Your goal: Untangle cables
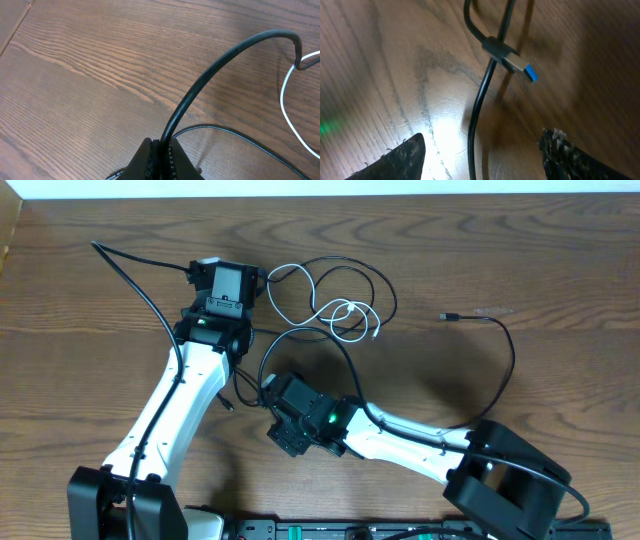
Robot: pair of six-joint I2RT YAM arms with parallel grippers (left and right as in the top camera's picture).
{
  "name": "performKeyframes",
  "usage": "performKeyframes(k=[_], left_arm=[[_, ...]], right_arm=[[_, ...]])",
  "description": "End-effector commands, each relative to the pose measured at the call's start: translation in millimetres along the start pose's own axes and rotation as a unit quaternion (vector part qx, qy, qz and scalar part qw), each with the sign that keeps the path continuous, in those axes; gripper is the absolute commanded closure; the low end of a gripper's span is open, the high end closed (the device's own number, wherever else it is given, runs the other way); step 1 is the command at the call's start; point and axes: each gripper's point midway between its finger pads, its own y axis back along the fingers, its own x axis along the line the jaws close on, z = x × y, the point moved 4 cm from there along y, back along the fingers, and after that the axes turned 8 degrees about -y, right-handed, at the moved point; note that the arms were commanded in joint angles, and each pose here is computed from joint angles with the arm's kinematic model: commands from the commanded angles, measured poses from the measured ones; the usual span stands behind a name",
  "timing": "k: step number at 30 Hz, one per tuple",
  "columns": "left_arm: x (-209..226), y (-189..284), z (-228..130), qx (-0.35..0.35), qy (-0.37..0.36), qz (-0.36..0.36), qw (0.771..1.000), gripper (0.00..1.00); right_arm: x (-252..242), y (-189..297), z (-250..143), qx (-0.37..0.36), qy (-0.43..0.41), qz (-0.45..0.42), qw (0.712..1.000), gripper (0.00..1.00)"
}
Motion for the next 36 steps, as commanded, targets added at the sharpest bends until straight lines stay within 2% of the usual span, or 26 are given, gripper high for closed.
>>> performKeyframes(k=[1, 6, 9, 11, 12, 13, 20, 23, 28, 32, 36], left_arm=[[7, 8, 13, -0.02, 0.018, 0.009, 1.0, 0.93], [7, 8, 13, -0.02, 0.018, 0.009, 1.0, 0.93], [7, 9, 13, -0.02, 0.018, 0.009, 1.0, 0.93], [7, 9, 13, -0.02, 0.018, 0.009, 1.0, 0.93], [7, 9, 13, -0.02, 0.018, 0.009, 1.0, 0.93], [7, 9, 13, -0.02, 0.018, 0.009, 1.0, 0.92], [8, 9, 11, -0.017, 0.016, 0.009, 1.0, 0.93], [8, 9, 11, -0.017, 0.015, 0.009, 1.0, 0.93], [8, 9, 11, -0.017, 0.015, 0.009, 1.0, 0.92], [8, 9, 11, -0.017, 0.015, 0.009, 1.0, 0.93], [8, 9, 11, -0.017, 0.016, 0.009, 1.0, 0.93]], right_arm=[[-3, -14, -13, 0.022, -0.022, -0.012, 0.999, 0.3], [2, -21, -18, 0.027, -0.016, -0.007, 0.999, 0.3], [0, -22, -17, 0.024, -0.02, -0.015, 0.999, 0.44], [-6, -22, -16, 0.019, -0.027, -0.036, 0.999, 0.67], [-12, -21, -16, 0.015, -0.038, -0.057, 0.998, 0.87], [-17, -21, -16, 0.013, -0.046, -0.073, 0.996, 0.97], [-54, -2, -13, 0.007, -0.122, -0.142, 0.982, 0.99], [-75, 26, 2, -0.017, -0.153, -0.15, 0.977, 0.99], [-117, 100, 39, -0.109, -0.213, -0.156, 0.958, 0.99], [-151, 160, 47, -0.173, -0.292, -0.17, 0.925, 0.99], [-192, 204, 27, -0.199, -0.389, -0.217, 0.873, 0.99]])
